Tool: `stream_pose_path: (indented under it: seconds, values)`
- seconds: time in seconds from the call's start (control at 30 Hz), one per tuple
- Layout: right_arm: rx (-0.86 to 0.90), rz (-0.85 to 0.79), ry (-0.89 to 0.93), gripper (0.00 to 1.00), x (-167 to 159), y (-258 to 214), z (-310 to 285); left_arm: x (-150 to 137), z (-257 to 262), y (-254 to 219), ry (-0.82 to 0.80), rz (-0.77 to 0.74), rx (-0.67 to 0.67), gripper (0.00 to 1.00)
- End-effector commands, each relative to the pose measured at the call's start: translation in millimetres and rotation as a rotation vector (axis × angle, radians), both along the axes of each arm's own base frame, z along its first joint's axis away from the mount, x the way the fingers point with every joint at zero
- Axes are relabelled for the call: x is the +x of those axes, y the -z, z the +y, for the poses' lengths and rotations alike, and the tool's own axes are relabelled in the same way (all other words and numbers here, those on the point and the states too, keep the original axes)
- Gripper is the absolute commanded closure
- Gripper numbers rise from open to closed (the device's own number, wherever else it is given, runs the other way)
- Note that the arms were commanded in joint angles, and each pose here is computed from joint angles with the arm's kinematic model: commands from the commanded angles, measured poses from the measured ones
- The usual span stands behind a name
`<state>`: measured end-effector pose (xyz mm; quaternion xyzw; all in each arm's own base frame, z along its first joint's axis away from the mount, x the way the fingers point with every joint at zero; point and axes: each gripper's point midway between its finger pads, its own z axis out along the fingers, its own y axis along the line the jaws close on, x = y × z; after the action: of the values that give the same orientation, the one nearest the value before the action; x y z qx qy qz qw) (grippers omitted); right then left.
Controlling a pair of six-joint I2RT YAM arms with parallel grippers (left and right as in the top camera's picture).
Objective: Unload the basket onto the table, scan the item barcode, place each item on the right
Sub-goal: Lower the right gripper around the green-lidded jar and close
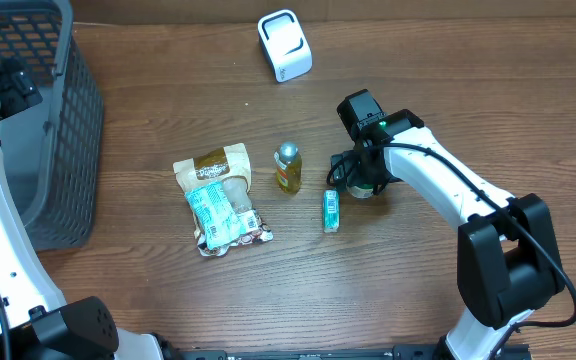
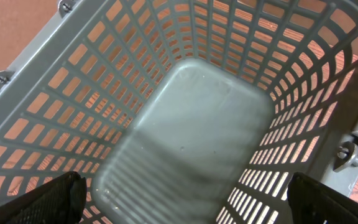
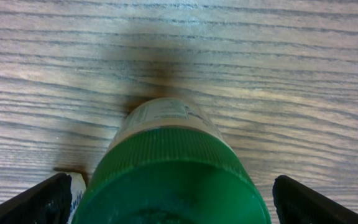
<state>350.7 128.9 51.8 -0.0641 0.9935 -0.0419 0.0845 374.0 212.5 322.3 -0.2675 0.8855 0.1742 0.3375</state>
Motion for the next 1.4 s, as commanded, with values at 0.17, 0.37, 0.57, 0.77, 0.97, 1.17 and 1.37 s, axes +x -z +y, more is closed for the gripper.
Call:
stream_pose_path:
  seconds: [0.17, 0.37, 0.57, 0.77, 0.97, 1.17, 1.37]
  values:
    - [0.011, -0.014, 0.004, 0.00, 3.2, 0.2, 2.5, 1.5, -1.7, -6.2, 0.020, -0.008, 0.012, 0.01]
    - [-0.010, 0.035, 0.004, 0.00, -1.0, 18.8, 0.7, 1.5, -1.6, -6.2, 0.020, -0.008, 0.012, 0.01]
    - [-0.021, 0.059, 0.004, 0.05, -3.2, 28.2, -0.4, 1.5, -1.6, -6.2, 0.020, -0.008, 0.012, 0.00]
    - [-0.023, 0.056, 0.014, 0.07, -1.2, 28.4, -3.6, 1.6, -1.8, -6.2, 0.021, -0.008, 0.011, 0.00]
    - [-0.010, 0.058, 0.063, 0.13, 1.2, 28.6, -11.1, 1.5, -1.7, -6.2, 0.020, -0.008, 0.012, 0.00]
    - [0.010, 0.065, 0.061, 0.15, 0.3, 29.0, -7.3, 1.5, -1.6, -6.2, 0.020, -0.008, 0.012, 0.00]
    - [0.017, 0.048, 0.061, 0.23, 4.4, 28.6, -5.9, 1.5, -1.6, -6.2, 0.020, -0.008, 0.012, 0.00]
